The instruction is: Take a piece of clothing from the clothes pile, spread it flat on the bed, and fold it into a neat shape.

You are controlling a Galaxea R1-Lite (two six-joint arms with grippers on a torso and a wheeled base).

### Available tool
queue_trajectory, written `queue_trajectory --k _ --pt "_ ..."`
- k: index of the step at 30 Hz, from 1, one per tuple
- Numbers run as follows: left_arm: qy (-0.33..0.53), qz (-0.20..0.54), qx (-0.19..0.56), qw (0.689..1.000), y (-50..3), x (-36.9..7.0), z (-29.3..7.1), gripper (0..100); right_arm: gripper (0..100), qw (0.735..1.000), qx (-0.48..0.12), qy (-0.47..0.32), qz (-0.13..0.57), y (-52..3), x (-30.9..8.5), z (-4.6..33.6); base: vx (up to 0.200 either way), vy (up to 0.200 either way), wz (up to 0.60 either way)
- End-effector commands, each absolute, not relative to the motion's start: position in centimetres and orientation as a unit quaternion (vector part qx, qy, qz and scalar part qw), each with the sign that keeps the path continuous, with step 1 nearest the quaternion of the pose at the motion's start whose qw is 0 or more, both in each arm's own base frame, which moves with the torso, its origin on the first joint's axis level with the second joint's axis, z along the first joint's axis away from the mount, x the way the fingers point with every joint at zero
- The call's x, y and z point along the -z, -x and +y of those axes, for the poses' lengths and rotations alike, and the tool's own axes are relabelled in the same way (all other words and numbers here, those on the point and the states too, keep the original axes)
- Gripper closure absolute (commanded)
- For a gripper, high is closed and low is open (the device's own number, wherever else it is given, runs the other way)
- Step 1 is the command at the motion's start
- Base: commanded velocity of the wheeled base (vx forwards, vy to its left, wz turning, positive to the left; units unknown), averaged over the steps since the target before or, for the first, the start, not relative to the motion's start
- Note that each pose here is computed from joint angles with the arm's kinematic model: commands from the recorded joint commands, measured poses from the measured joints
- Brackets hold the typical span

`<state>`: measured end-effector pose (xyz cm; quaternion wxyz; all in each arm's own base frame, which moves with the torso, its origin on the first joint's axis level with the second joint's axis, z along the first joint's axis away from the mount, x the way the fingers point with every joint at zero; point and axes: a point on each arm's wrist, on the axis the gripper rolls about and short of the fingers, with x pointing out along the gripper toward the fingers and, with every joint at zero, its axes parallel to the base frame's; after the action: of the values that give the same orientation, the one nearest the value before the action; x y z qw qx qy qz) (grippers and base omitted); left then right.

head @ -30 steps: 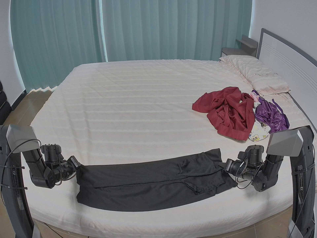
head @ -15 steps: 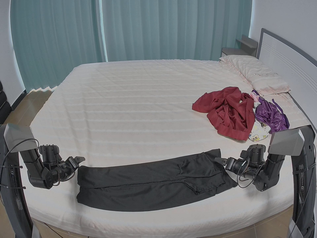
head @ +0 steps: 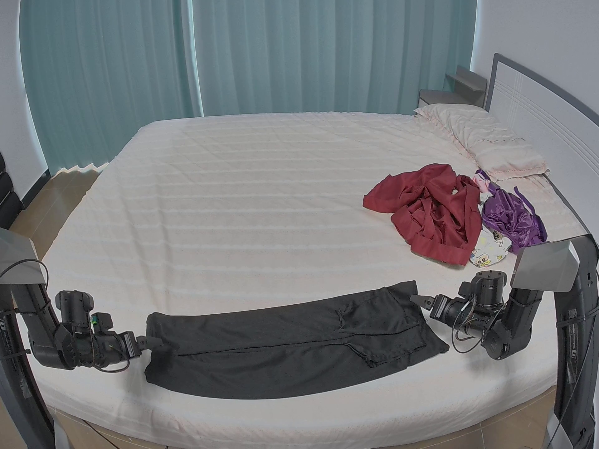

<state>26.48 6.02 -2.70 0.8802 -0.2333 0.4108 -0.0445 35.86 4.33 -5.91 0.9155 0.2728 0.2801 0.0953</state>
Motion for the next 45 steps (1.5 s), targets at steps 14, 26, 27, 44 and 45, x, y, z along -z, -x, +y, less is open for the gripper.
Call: queue_trajectory --k 14,26,27,44,45 --pt "0.173 0.479 0.023 0.860 -24.4 4.3 3.1 0 0 0.916 -0.097 -0.270 0.281 -35.8 5.8 4.5 0.000 0.000 0.00" --pt "0.151 0.488 0.008 0.859 -24.3 4.6 2.6 100 0 0.915 -0.101 -0.269 0.282 -35.7 5.8 4.7 0.000 0.000 0.00" --pt "0.149 0.490 0.006 0.859 -24.2 4.6 2.5 100 0 0.916 -0.099 -0.269 0.281 -35.7 5.8 4.7 0.000 0.000 0.00" --pt "0.080 0.536 -0.009 0.840 -22.3 3.7 2.5 100 0 0.915 -0.100 -0.269 0.283 -35.7 5.9 4.7 0.000 0.000 0.00" --pt "0.079 0.537 -0.009 0.840 -22.3 3.7 2.5 100 0 0.915 -0.100 -0.269 0.283 -35.7 5.9 4.7 0.000 0.000 0.00"
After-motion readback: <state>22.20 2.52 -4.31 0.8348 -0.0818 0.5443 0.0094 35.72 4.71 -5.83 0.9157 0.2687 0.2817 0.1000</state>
